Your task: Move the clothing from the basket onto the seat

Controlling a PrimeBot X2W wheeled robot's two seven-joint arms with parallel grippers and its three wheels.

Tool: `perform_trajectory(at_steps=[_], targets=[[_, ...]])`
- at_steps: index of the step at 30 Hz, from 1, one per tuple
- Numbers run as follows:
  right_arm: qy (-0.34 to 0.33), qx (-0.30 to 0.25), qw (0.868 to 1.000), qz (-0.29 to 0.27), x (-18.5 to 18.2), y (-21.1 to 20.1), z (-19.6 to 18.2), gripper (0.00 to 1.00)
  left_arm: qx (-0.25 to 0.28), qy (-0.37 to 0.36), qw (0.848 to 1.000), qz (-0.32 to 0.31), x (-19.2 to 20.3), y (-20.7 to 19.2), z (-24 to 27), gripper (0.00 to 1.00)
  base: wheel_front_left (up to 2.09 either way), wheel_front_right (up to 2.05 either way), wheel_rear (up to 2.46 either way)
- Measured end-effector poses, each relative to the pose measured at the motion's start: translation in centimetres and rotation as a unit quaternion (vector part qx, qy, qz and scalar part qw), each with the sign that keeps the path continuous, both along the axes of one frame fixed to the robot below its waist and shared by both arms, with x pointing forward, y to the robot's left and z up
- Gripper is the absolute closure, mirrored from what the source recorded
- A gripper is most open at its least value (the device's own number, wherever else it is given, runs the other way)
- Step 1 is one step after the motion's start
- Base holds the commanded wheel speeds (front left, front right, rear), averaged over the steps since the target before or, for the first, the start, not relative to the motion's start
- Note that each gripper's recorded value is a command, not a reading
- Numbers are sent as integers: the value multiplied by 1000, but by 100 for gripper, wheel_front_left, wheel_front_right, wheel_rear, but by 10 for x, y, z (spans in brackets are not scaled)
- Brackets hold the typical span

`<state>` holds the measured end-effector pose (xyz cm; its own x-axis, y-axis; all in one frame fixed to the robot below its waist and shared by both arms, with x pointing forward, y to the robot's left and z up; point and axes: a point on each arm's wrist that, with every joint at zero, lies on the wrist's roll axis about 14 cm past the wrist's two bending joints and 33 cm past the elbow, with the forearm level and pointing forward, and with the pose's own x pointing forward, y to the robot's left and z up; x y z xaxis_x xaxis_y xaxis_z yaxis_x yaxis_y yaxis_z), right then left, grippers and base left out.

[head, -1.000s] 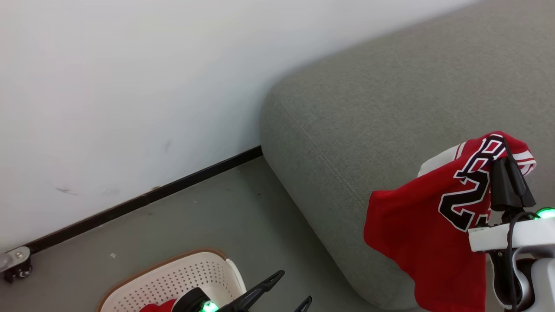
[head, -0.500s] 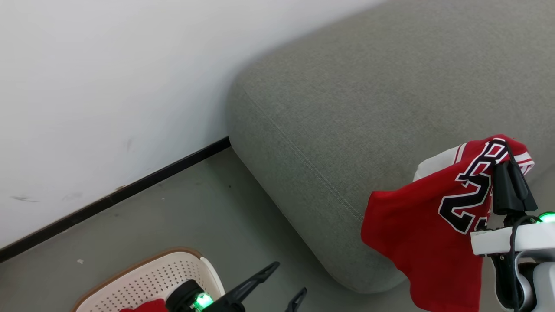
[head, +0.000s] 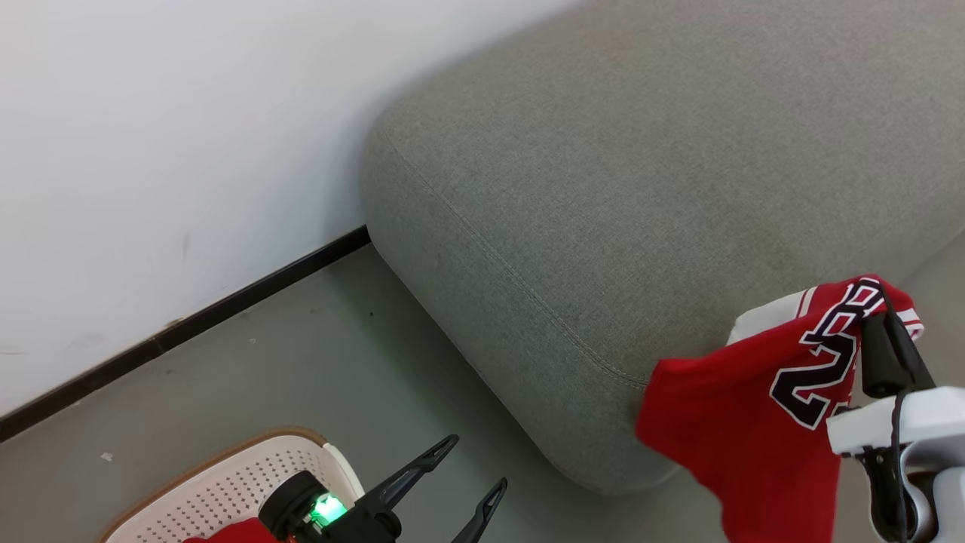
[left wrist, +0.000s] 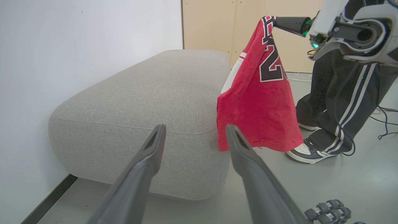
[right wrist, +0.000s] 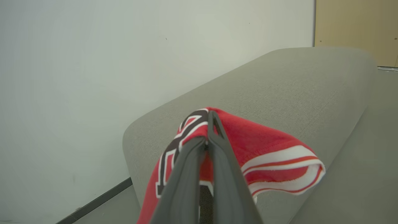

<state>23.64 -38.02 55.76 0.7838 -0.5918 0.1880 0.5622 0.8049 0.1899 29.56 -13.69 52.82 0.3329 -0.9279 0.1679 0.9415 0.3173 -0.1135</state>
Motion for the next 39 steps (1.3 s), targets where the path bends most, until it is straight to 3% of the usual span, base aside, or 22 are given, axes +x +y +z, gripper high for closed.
perform_trajectory(at_steps=[9,13,22,28,34,39], targets=[[26,-40,999,10,33,-7,24,100,0,11,1000,5,6,6,-8,0,0,0,0],[75,-115,990,26,57,-1,38,100,-1,14,1000,20,17,13,-11,0,0,0,0],[95,-129,986,52,110,3,58,100,-1,20,1000,7,16,19,-20,0,0,0,0],[155,-136,974,93,151,21,43,100,8,27,1000,8,21,31,-31,0,0,0,0],[158,-144,971,103,188,22,62,100,3,12,1000,22,35,45,-30,0,0,0,0],[188,-146,964,117,214,26,55,100,-7,5,1000,28,45,55,-28,0,0,0,0]])
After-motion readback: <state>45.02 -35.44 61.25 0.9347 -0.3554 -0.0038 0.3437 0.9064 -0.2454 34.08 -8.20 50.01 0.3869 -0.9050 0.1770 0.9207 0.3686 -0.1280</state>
